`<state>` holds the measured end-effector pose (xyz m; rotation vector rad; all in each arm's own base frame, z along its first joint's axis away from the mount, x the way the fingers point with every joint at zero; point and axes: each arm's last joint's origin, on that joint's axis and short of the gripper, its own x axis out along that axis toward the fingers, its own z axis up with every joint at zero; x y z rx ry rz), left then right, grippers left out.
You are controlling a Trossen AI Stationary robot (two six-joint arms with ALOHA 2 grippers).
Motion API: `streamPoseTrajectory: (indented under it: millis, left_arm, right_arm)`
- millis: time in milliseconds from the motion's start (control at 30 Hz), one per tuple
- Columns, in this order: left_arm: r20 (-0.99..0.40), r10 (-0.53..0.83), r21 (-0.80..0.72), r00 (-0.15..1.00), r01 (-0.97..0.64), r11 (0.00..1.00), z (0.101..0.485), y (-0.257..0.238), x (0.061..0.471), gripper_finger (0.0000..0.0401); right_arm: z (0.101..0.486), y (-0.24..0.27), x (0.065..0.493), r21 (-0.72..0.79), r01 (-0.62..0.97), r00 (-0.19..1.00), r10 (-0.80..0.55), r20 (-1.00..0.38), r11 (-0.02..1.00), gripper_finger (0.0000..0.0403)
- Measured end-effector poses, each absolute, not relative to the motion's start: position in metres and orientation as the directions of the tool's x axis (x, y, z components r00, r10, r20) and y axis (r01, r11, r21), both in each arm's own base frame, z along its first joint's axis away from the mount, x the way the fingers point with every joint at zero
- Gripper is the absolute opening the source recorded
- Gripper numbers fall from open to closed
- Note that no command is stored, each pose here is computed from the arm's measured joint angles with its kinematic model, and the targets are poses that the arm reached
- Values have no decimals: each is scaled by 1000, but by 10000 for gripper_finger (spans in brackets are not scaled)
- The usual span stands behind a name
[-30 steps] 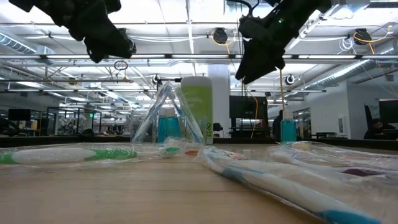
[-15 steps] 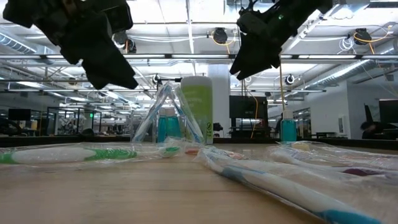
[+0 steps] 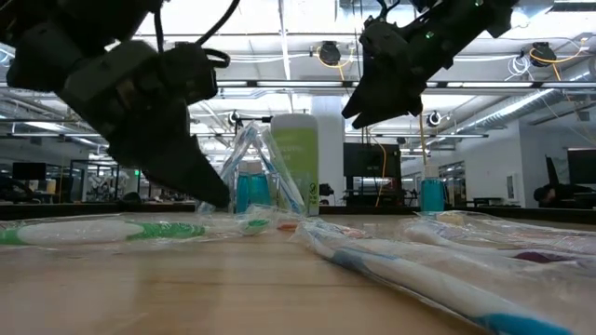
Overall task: Pick & Place toothbrushing station
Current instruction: Put the green toothbrush into the transparent organizer
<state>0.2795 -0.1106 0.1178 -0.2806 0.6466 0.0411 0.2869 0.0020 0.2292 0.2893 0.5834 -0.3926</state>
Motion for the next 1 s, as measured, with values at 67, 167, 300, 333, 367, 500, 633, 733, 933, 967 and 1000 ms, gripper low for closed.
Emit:
streamPoseTrajectory:
  millis: [67, 167, 300, 333, 367, 500, 633, 733, 933, 967, 1000]
  left_arm:
    - [-602, -39, -224, 798, -121, 967, 112, -112, 280, 131]
    - [-617, -19, -183, 787, -119, 976, 104, -112, 281, 131]
    - [-643, -7, -133, 766, -103, 986, 95, -112, 281, 131]
    - [-651, -7, -129, 759, -102, 986, 93, -112, 281, 131]
    - [-663, -4, -121, 748, -103, 987, 91, -112, 280, 131]
    - [-688, 33, -87, 725, -127, 988, 88, -109, 278, 131]
    - [-694, 53, -46, 718, -119, 992, 87, -104, 279, 131]
    - [-703, 53, -18, 709, -93, 996, 87, -100, 280, 116]
    - [-727, 2, 1, 687, -1, 1000, 86, -95, 281, 24]
    - [-728, -1, -5, 685, -3, 1000, 85, -94, 281, 15]
    - [-729, 1, -11, 685, -14, 1000, 85, -93, 281, 12]
  right_arm:
    - [229, 3, 287, 167, 437, 772, -273, -574, 884, 210]
    - [228, 3, 287, 167, 438, 770, -273, -577, 883, 210]
    - [228, 3, 287, 167, 437, 770, -273, -576, 884, 210]
    - [228, 3, 287, 166, 437, 770, -272, -577, 884, 210]
    - [228, 3, 287, 166, 437, 770, -273, -577, 884, 210]
    - [228, 3, 287, 165, 437, 770, -273, -577, 884, 210]
    - [228, 3, 287, 161, 434, 770, -273, -577, 886, 210]
    - [228, 3, 287, 161, 434, 770, -273, -577, 886, 210]
    - [228, 3, 287, 161, 434, 770, -273, -577, 886, 210]
    - [228, 3, 287, 161, 434, 770, -273, -577, 886, 210]
    - [228, 3, 287, 161, 434, 770, -273, -577, 886, 210]
